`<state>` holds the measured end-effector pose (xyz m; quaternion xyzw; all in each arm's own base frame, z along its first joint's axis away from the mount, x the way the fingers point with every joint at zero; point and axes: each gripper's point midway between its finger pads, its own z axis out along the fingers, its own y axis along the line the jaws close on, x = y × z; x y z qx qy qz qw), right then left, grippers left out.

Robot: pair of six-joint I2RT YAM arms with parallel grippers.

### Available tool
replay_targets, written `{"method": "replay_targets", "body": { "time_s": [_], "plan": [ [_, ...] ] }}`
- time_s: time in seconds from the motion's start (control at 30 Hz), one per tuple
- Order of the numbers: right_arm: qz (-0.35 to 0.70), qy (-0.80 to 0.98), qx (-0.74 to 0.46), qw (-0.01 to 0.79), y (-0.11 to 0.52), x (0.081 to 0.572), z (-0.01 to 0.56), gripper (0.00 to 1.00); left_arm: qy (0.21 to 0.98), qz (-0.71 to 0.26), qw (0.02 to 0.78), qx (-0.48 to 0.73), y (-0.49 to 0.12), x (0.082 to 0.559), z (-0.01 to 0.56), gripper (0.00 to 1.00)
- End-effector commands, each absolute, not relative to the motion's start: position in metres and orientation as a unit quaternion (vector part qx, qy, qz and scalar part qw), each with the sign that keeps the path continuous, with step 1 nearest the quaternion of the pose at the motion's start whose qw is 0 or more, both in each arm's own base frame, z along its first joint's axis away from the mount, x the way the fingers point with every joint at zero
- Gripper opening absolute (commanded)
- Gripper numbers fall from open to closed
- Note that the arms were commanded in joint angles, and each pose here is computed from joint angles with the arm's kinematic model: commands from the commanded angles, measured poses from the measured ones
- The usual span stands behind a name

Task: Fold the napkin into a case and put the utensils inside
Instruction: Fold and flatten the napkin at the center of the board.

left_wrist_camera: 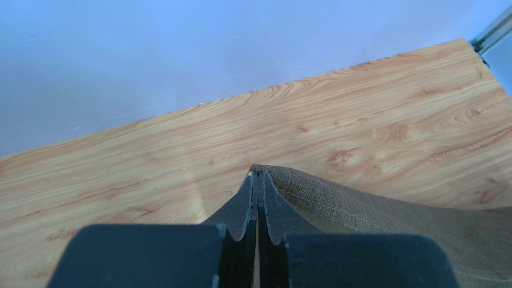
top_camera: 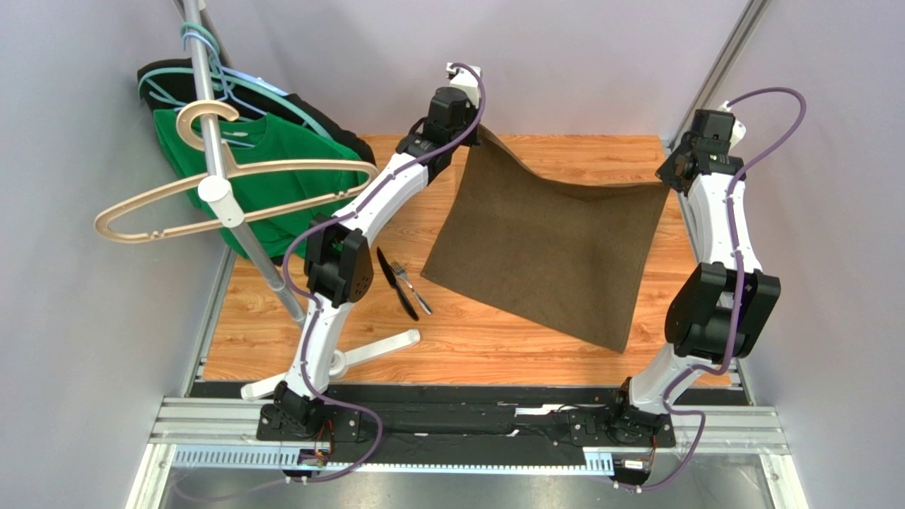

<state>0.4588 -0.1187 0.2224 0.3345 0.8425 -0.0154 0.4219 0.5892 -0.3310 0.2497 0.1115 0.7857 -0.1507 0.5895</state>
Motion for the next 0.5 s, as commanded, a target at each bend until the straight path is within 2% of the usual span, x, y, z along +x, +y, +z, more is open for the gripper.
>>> {"method": "replay_targets", "body": {
  "time_s": [0.0, 0.17, 0.2, 0.27, 0.47],
  "plan": [
    [-0.018, 0.846, 0.327, 0.42, -0.112, 0.441, 0.223, 0.0, 0.777, -0.151, 0.602, 0.106, -0.322, 0.591, 0.265, 0.0],
    [-0.014, 0.849, 0.341, 0.403, -0.1, 0.401, 0.223, 0.0, 0.795, -0.154, 0.577, 0.102, -0.313, 0.57, 0.262, 0.0],
    [-0.014, 0.857, 0.349, 0.379, -0.095, 0.387, 0.209, 0.0, 0.808, -0.153, 0.56, 0.104, -0.311, 0.563, 0.247, 0.0],
    [0.0, 0.856, 0.354, 0.377, -0.087, 0.37, 0.212, 0.0, 0.812, -0.164, 0.552, 0.095, -0.306, 0.55, 0.255, 0.0],
    [0.011, 0.877, 0.355, 0.324, -0.059, 0.315, 0.175, 0.0, 0.848, -0.158, 0.499, 0.084, -0.287, 0.51, 0.241, 0.0]
  ]
}}
